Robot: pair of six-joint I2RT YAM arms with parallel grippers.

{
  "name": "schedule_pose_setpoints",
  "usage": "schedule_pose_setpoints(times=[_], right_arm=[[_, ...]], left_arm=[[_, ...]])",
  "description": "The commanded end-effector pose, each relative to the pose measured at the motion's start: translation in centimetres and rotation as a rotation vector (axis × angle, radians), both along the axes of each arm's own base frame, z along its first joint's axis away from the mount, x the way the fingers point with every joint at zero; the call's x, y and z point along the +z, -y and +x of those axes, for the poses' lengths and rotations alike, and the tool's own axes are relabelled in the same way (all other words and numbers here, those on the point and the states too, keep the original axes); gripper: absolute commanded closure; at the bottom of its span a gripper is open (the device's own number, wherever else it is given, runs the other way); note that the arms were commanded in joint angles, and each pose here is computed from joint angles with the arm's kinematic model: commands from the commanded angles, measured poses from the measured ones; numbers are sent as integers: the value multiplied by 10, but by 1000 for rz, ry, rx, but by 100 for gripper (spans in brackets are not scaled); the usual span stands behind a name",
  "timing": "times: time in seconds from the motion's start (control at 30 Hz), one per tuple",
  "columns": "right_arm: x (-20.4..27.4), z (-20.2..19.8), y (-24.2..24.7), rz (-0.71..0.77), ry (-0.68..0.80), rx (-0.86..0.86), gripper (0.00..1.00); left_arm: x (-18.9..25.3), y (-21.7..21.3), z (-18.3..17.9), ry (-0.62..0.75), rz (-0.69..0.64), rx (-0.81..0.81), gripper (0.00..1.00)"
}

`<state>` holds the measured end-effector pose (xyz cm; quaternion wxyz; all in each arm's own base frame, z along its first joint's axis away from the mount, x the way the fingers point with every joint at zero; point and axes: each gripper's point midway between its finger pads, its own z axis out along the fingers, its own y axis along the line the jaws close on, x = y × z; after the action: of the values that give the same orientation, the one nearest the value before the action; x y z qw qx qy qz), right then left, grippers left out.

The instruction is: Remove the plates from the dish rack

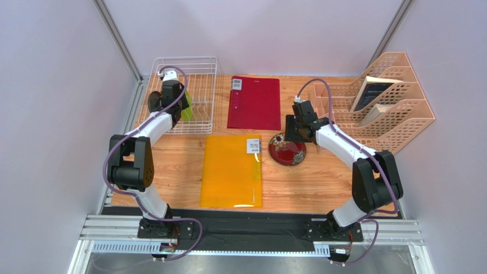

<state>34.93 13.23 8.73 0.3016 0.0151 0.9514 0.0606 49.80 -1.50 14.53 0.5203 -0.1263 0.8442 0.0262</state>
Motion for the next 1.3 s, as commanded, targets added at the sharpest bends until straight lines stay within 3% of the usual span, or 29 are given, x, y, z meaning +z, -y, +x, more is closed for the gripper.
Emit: schedule_pose_setpoints(times=[0.0,0.2,0.3,0.33,0.5,0.7,0.97,1.27], right_arm=[[13,12,-3,14,47,-1,44],[9,12,-3,10,39,2,44],[10,11,-3,10,39,2,44],[10,12,-3,10,39,2,45],[9,12,-4,11,37,5,44],[9,12,-4,14,34,2,44],[16,12,0,3,55,-9,44],[42,15,0,24,123,-10,44]], left_arm=[[5,1,3,27,-8,-3,61],[-6,3,-1,7,-16,-8,69],[-13,2,-4,-10,-11,-8,87],[-13,1,-4,-11,-9,-4,100],[-10,-1,-7,-4,13,-7,100],[24,-8,-7,64,106,24,100],[92,-8,-26,167,447,183,100],[138,-1,-51,213,391,175,100]])
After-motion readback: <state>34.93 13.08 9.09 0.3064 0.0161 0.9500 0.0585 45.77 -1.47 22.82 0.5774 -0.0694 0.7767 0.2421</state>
